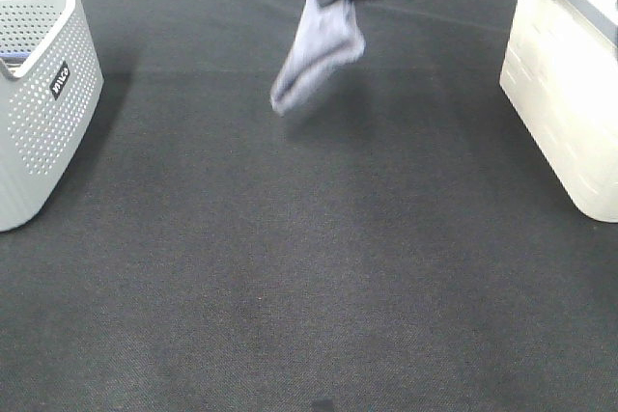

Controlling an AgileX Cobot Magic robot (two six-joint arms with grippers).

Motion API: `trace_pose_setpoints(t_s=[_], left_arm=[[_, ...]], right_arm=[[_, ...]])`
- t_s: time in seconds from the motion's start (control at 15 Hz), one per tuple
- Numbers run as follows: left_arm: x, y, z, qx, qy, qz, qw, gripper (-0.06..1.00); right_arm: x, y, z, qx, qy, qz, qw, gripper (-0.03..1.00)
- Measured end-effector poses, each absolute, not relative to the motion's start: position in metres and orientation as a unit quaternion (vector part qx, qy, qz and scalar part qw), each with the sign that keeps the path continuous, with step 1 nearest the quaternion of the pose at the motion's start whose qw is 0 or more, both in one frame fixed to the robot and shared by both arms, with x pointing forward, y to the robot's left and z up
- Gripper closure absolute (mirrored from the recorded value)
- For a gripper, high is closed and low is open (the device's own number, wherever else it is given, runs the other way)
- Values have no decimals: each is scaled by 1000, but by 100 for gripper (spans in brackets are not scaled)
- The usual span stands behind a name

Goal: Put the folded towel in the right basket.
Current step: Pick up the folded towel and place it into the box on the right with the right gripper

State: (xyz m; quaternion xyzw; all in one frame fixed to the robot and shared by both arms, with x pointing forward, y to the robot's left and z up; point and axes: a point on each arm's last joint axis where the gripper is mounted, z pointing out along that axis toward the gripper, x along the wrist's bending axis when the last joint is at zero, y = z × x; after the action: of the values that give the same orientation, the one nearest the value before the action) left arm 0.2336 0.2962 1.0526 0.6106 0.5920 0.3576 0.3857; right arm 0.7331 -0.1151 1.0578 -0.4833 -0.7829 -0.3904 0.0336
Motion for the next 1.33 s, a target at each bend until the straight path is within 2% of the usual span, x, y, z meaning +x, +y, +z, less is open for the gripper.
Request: trace_pose_setpoints(t_s=[0.33, 0.47, 0.6, 0.67, 0.87, 0.93, 1.07, 1.2, 1.33], left_arm=[[234, 296, 1053, 611, 592, 358, 386, -2], [234, 296, 1053, 611, 592, 358, 386, -2], [234, 296, 1053, 611, 592, 358, 386, -2], [234, 296, 1053, 611, 592, 358, 386, -2], [234, 296, 1053, 611, 592, 358, 386, -2], [234, 296, 1053, 611, 592, 358, 386, -2], [234, 296, 1053, 611, 592, 358, 386, -2], [234, 296, 1053, 611, 592, 358, 386, -2], [234, 296, 1053, 611, 592, 358, 386, -2]], right_arm=[[700, -147, 1152, -479, -785, -372, -126, 92], [687, -168, 1184, -489, -769, -375, -171, 92], [682, -202, 1205, -513, -742, -383, -198, 92], [680, -234, 1216, -538, -718, -383, -219, 92], [681, -298, 1222, -587, -677, -363, -257, 92], [681, -298, 1222, -587, -677, -363, -257, 92], [680, -335, 1219, -617, -654, -340, -277, 92], [682, -357, 1205, -642, -647, -298, -283, 92], [686, -371, 1175, -668, -651, -249, -260, 92]])
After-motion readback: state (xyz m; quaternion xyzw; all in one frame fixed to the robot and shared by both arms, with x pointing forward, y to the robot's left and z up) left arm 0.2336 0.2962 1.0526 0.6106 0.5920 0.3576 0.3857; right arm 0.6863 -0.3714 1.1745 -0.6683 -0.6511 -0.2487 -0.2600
